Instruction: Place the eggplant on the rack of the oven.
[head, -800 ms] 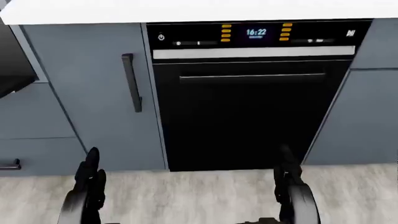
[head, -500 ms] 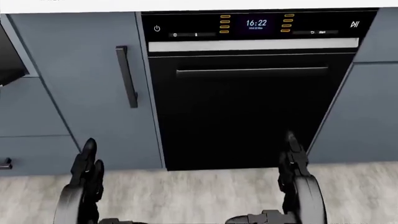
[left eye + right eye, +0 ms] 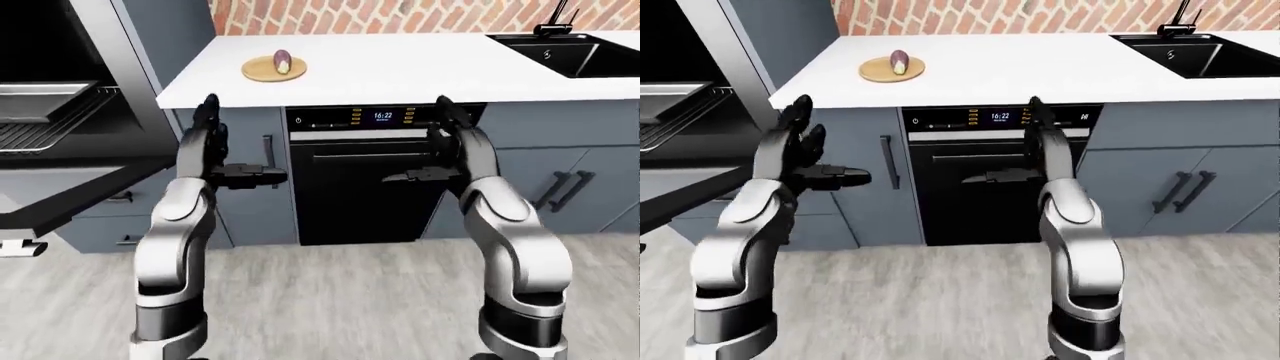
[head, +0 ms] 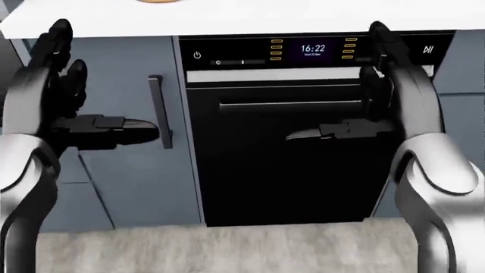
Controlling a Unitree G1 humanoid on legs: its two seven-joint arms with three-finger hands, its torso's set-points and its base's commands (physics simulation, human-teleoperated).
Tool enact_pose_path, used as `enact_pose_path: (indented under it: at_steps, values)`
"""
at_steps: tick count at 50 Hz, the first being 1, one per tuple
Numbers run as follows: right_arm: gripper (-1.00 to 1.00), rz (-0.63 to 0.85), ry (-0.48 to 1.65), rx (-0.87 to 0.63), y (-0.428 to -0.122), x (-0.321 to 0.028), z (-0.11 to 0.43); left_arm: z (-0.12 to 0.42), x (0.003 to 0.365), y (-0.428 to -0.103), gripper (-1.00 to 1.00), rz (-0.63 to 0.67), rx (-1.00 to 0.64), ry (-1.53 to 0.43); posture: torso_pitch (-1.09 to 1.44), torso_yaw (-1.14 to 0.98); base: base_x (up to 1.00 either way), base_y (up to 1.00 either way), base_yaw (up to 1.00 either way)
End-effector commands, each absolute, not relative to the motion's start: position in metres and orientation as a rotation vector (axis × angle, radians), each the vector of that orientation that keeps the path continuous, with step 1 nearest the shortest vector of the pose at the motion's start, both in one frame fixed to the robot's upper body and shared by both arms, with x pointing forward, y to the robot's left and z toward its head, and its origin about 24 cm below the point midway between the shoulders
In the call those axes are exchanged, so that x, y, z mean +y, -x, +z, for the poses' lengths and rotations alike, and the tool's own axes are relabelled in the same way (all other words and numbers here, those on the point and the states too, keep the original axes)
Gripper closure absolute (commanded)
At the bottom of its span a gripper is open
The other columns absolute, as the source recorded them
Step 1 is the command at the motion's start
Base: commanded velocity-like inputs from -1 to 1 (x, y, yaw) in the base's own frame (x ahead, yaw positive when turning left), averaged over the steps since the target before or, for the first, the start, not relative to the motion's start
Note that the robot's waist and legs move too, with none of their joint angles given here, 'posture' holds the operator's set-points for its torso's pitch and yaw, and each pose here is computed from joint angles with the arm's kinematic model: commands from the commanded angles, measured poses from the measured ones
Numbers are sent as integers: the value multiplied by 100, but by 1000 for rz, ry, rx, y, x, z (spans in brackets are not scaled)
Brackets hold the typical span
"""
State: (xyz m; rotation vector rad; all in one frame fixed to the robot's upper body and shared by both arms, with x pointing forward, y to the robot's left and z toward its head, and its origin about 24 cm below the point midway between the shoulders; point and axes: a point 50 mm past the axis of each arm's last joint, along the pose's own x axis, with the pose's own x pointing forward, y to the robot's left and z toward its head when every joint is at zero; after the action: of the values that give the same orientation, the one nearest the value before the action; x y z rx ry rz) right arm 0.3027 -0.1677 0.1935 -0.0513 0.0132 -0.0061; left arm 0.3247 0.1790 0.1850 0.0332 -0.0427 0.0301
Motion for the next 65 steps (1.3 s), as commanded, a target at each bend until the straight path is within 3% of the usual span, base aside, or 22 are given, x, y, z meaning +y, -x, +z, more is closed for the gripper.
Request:
enact_pose_path:
  at_steps: [1,17,65]
  values:
    - [-100,-9,44,-67,-305,-168,222,216,177,-328,-100,23,-129,-32,0,0,0,0,0]
    - [-100,-3,47,-172,-324,-163,308,305,180,-359,-100,41,-222,-33,0,0,3,0,0]
    - [-100,11,51,-166,-324,-158,309,304,181,-359,-100,40,-216,-27,0,0,13,22,0]
